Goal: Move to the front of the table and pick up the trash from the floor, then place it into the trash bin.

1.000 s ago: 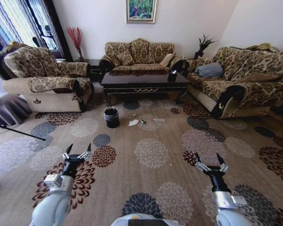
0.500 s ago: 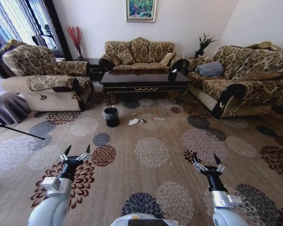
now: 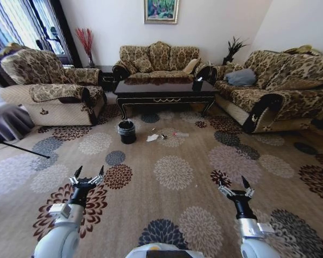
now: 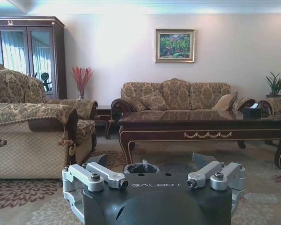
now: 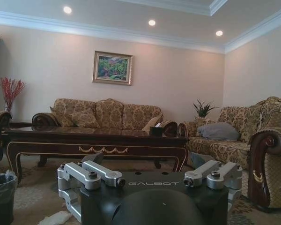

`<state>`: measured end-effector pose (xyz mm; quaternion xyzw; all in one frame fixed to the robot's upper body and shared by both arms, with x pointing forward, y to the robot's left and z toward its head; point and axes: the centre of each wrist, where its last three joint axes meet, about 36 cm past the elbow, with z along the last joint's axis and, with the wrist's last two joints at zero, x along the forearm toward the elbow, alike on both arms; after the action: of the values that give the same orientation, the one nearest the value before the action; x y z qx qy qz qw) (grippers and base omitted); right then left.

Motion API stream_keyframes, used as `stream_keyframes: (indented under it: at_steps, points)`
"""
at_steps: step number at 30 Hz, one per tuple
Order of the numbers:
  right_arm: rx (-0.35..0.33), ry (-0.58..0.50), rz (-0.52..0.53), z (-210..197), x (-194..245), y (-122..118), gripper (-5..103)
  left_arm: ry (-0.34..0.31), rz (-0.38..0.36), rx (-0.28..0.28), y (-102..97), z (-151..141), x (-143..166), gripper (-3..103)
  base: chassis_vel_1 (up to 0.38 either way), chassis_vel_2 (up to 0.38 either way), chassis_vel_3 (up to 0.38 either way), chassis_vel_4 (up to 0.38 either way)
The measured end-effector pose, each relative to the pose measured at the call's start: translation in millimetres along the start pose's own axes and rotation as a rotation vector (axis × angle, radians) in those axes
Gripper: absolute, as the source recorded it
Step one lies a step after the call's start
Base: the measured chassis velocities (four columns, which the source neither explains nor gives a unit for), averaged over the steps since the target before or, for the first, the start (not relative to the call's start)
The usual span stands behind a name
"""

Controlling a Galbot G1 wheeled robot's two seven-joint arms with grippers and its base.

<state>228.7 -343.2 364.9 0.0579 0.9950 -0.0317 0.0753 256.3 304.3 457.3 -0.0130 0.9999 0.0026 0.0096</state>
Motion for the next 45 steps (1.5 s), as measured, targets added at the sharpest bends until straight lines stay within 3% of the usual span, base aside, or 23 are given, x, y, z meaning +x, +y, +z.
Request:
stream_keyframes:
  at_steps: [6,10,28,38,45]
  points:
    - [-0.006,-0.067,0.024,-26.8,-10.7,-1.1,100,-0.056,0.019,0.014,-0.7,-25.0,1.8,100,0.0,0.0,0.0,0.0]
    - [0.018,-0.174,-0.002,-65.3,-20.2,1.3,100,-0.1,0.043,0.038,-5.9,-51.7,9.5,100,0.0,0.0,0.0,0.0]
    - [0.054,-0.262,-0.049,-112.8,-19.1,-0.2,100,-0.161,0.063,0.022,-6.6,-82.9,17.8,100,0.0,0.0,0.0,0.0]
    - [0.048,-0.27,-0.042,-115.3,-20.2,-4.2,100,-0.191,0.034,-0.006,9.1,-92.4,16.5,100,0.0,0.0,0.0,0.0]
    - [0.082,-0.256,0.023,-112.2,-33.0,-34.7,100,-0.218,-0.03,-0.064,43.6,-94.3,1.7,100,0.0,0.0,0.0,0.0]
